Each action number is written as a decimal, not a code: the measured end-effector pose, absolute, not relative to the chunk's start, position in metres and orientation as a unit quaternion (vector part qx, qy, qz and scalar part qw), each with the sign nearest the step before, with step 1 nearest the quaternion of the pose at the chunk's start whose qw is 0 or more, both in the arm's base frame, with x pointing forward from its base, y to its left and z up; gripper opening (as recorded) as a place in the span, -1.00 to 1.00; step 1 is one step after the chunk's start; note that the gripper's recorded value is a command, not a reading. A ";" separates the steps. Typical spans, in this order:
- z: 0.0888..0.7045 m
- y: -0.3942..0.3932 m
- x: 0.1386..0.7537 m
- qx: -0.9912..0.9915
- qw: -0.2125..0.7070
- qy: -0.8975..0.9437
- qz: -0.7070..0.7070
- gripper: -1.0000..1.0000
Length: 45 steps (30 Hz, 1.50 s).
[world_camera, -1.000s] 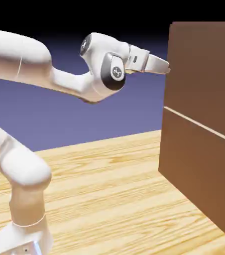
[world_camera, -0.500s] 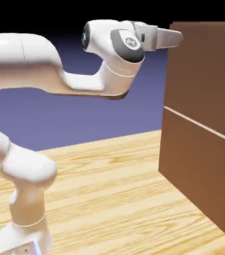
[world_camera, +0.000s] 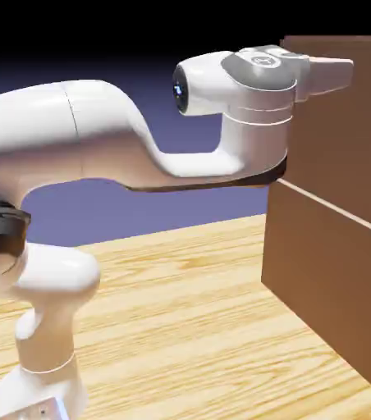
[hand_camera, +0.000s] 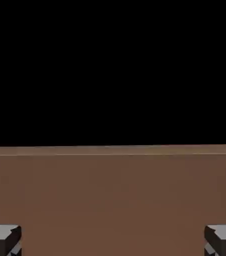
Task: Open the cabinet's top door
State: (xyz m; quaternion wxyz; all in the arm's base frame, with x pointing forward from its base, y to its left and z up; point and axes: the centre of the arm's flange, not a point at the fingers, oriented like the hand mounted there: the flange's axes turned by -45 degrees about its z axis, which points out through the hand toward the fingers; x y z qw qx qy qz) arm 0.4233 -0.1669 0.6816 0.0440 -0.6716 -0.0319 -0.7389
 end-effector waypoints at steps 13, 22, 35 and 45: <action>0.589 -0.258 0.483 -0.696 0.021 -0.015 -0.718 0.00; 0.561 -0.277 0.542 -0.707 0.013 -0.012 -0.707 0.00; 0.561 -0.255 0.482 -0.706 -0.033 0.032 -0.706 -1.00; 0.561 -0.226 0.420 -0.703 -0.078 0.078 -0.703 -1.00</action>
